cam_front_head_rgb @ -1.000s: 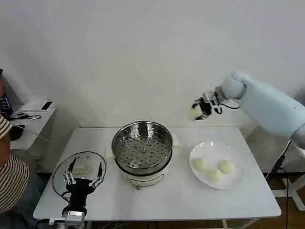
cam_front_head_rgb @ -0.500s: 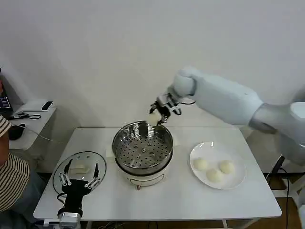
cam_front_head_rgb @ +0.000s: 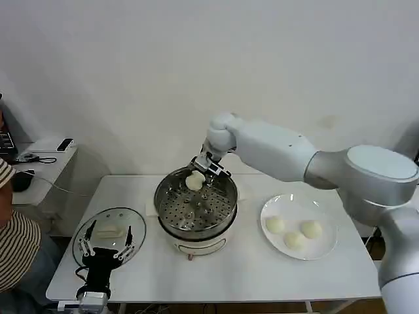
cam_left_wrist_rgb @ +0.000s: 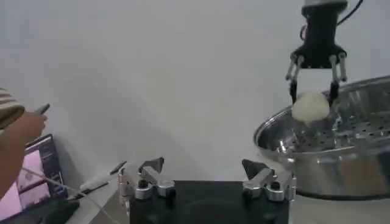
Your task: Take steamed baozi put them in steamer then cover it.
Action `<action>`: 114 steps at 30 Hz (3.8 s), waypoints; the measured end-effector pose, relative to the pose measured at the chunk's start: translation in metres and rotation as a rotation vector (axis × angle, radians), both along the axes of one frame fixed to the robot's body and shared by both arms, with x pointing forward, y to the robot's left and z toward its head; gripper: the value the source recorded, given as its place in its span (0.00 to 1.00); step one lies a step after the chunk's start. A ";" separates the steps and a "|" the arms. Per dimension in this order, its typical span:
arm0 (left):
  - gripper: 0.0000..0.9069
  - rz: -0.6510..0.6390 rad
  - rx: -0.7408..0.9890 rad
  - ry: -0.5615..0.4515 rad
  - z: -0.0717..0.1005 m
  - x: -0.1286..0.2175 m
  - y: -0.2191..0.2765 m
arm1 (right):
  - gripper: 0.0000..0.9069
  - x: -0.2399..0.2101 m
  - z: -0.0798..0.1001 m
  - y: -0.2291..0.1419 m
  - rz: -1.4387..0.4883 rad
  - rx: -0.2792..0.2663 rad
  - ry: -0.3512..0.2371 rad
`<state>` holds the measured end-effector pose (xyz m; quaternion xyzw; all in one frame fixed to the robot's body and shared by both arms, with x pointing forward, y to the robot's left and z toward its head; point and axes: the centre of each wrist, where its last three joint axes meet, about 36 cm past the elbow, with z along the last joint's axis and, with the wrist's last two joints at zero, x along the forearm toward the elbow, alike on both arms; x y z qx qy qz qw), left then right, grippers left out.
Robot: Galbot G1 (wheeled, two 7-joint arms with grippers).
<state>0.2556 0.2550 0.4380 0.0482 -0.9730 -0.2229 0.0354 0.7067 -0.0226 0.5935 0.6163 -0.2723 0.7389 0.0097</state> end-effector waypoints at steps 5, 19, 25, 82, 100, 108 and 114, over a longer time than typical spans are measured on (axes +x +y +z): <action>1.00 -0.001 0.000 -0.001 0.000 0.001 0.000 | 0.70 0.004 -0.013 0.001 0.041 -0.021 -0.017; 1.00 -0.001 -0.002 -0.007 0.003 -0.001 -0.001 | 1.00 0.012 -0.025 0.003 0.118 -0.013 -0.044; 1.00 -0.002 -0.003 -0.010 0.004 -0.001 -0.002 | 1.00 0.015 -0.010 -0.007 0.099 -0.001 -0.050; 1.00 -0.022 0.020 -0.002 0.007 0.012 0.011 | 1.00 -0.105 -0.110 -0.300 -0.941 0.106 0.248; 1.00 -0.015 0.014 0.001 0.005 0.013 0.011 | 0.78 -0.088 -0.146 -0.279 -0.969 0.087 0.266; 1.00 -0.014 0.011 -0.002 0.006 0.013 0.010 | 0.63 -0.084 -0.146 -0.276 -0.979 0.080 0.270; 1.00 -0.013 0.012 -0.003 0.006 0.013 0.011 | 0.64 -0.080 -0.134 -0.277 -0.980 0.081 0.267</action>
